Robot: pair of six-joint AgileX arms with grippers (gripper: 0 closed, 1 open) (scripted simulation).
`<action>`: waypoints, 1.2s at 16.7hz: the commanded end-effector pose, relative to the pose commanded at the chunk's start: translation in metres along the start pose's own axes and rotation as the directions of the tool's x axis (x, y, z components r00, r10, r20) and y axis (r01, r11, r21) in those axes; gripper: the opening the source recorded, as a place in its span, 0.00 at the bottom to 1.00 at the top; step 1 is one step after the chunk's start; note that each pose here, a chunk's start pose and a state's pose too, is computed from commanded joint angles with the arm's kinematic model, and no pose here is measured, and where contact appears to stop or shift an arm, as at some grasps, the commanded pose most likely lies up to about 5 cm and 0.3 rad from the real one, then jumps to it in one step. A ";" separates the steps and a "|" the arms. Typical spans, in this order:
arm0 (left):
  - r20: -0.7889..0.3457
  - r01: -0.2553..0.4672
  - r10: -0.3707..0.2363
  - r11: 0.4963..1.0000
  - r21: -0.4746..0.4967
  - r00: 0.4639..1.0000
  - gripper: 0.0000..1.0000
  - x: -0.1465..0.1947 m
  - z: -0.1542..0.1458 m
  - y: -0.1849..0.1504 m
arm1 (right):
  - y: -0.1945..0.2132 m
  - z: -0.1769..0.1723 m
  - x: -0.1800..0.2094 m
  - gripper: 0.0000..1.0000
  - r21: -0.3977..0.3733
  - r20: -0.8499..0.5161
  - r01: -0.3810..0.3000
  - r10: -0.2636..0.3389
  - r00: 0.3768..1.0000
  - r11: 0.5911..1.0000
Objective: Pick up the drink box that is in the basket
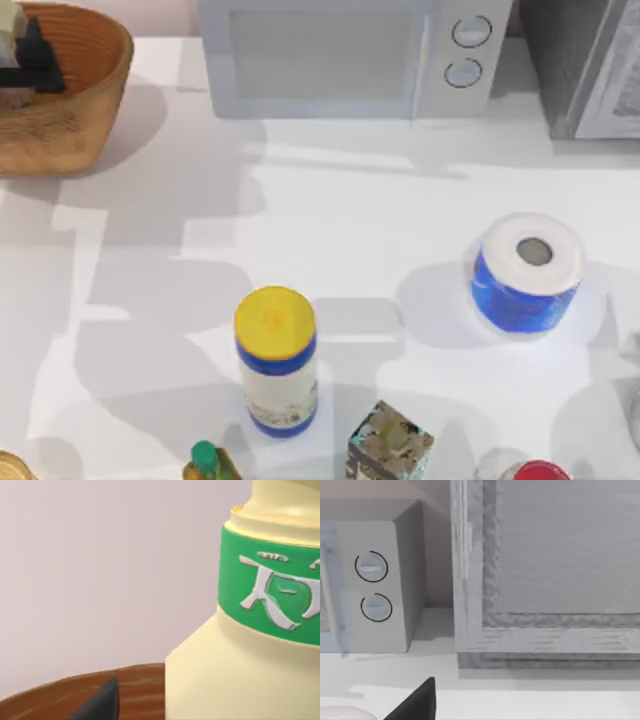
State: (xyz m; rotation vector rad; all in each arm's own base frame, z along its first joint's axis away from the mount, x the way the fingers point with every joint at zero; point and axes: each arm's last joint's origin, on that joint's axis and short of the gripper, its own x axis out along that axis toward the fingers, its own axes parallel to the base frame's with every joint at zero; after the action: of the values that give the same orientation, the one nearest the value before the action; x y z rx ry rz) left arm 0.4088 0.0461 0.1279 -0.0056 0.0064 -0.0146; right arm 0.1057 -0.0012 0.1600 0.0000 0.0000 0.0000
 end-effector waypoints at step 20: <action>0.000 0.000 0.000 1.000 0.000 1.000 0.10 0.021 -0.001 0.000 | 0.000 0.000 0.000 1.00 0.000 0.000 0.000 0.000 1.000 1.000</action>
State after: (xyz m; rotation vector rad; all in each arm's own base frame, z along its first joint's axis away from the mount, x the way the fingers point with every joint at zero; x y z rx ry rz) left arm 0.4299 0.0462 0.1271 -0.0054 0.0063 -0.0146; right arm 0.1057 -0.0012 0.1600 0.0000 0.0000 0.0000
